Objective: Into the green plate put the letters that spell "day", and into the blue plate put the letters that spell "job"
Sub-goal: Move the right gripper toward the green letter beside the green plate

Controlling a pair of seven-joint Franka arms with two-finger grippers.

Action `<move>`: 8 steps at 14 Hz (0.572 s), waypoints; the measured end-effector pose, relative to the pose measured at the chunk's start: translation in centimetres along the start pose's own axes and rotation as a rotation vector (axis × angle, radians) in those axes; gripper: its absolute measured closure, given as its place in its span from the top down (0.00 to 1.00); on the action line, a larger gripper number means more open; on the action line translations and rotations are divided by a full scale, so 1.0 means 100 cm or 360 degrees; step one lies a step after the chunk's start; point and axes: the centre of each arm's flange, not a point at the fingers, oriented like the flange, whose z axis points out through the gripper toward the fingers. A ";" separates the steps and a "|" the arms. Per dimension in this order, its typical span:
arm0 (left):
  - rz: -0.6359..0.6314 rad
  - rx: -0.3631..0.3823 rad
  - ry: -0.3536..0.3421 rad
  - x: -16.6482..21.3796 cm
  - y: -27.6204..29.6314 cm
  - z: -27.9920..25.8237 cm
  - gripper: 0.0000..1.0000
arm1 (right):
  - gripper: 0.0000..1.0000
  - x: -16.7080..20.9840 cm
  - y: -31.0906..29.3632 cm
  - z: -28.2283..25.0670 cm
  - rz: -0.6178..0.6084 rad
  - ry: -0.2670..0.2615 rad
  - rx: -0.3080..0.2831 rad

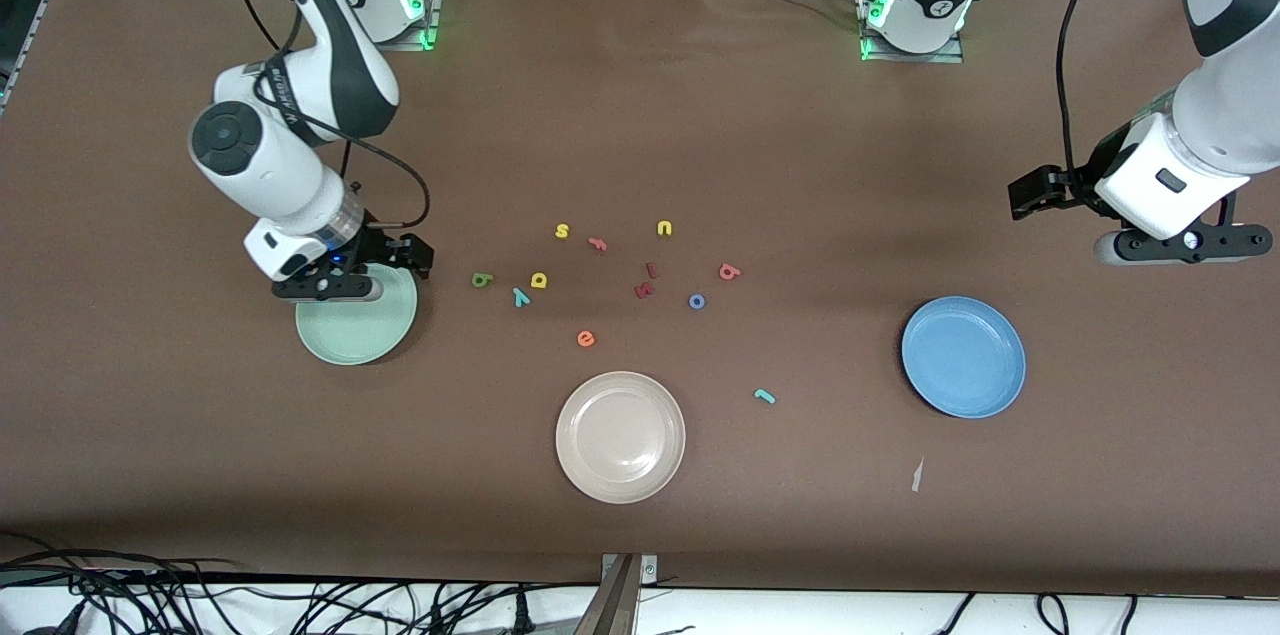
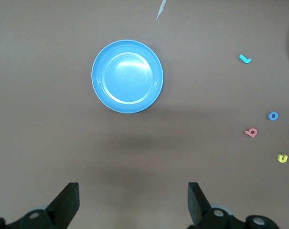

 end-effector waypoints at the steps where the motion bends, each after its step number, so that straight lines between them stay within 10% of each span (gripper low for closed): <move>1: 0.0001 0.0000 0.0000 0.000 0.001 0.000 1.00 | 1.00 -0.004 -0.005 0.011 -0.0003 0.0003 -0.0016; 8: -0.0005 0.0000 0.0000 0.000 0.002 0.000 1.00 | 1.00 -0.022 -0.045 0.077 0.0134 0.0030 -0.0103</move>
